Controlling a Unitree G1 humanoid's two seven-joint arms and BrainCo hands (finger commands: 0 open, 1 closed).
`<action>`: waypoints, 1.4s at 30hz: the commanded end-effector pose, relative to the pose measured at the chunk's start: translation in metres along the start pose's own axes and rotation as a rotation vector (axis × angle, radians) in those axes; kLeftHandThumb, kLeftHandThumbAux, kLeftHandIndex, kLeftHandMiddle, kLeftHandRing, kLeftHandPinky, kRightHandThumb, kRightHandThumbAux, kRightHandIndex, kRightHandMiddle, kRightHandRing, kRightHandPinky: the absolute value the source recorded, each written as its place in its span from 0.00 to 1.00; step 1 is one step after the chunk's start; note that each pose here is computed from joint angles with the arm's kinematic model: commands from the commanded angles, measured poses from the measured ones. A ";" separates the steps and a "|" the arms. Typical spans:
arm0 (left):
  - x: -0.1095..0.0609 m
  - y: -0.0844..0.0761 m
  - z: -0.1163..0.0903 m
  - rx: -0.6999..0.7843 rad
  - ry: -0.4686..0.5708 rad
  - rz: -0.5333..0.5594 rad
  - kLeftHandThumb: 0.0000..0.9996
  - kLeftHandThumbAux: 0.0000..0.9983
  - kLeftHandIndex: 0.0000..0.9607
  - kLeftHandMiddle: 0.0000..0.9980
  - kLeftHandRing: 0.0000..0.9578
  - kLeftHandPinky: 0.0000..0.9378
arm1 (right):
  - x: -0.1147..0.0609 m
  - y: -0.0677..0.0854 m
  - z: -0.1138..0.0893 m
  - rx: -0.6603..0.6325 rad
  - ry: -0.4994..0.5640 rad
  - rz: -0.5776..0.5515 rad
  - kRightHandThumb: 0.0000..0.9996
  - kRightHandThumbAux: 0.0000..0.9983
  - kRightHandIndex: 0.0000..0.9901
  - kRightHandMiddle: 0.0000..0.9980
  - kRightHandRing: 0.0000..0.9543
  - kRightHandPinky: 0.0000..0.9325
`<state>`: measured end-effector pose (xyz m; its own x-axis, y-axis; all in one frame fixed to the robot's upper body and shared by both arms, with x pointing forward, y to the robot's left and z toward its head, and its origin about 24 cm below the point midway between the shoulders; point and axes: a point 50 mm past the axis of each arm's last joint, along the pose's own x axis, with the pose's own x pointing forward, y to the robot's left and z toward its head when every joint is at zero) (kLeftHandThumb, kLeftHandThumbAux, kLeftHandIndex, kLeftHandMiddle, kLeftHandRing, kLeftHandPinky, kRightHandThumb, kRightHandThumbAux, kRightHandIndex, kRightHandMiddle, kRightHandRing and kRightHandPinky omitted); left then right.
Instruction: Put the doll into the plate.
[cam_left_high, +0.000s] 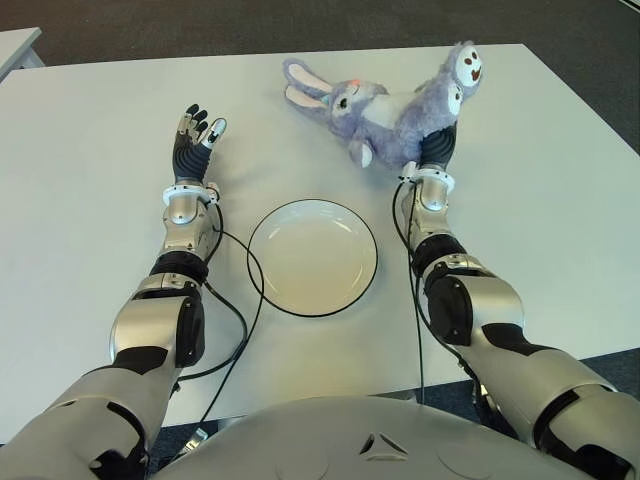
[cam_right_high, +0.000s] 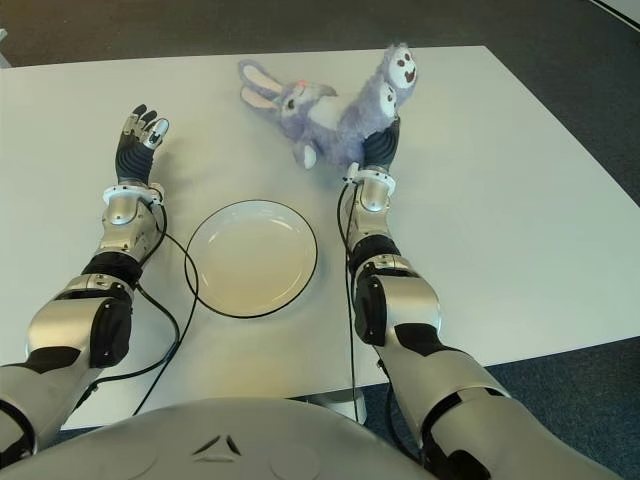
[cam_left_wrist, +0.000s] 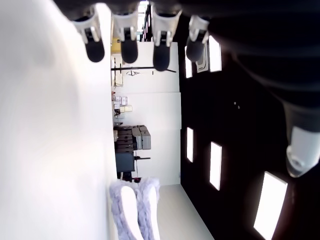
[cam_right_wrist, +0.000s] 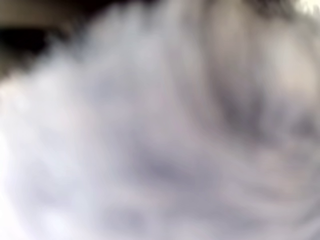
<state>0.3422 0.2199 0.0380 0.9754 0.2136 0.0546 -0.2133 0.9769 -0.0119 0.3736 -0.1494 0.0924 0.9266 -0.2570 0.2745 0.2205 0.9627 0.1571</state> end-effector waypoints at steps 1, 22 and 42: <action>-0.023 0.000 -0.038 0.011 0.159 0.012 0.00 0.51 0.04 0.11 0.07 0.00 | 0.000 0.000 0.005 -0.016 -0.044 0.012 0.73 0.71 0.44 0.83 0.90 0.91; -0.025 0.002 -0.040 0.013 0.170 0.017 0.00 0.50 0.03 0.10 0.06 0.00 | -0.002 0.000 0.022 -0.044 -0.188 0.054 0.73 0.71 0.44 0.84 0.90 0.92; -0.024 0.000 -0.041 0.005 0.178 0.018 0.00 0.50 0.04 0.10 0.06 0.00 | -0.010 -0.001 0.029 -0.044 -0.258 0.095 0.73 0.71 0.44 0.83 0.90 0.91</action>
<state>0.3423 0.2203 0.0377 0.9727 0.2262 0.0519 -0.2259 0.9741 -0.0125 0.3588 -0.1512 0.1199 0.8408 -0.1838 0.5093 0.1620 0.9829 0.0873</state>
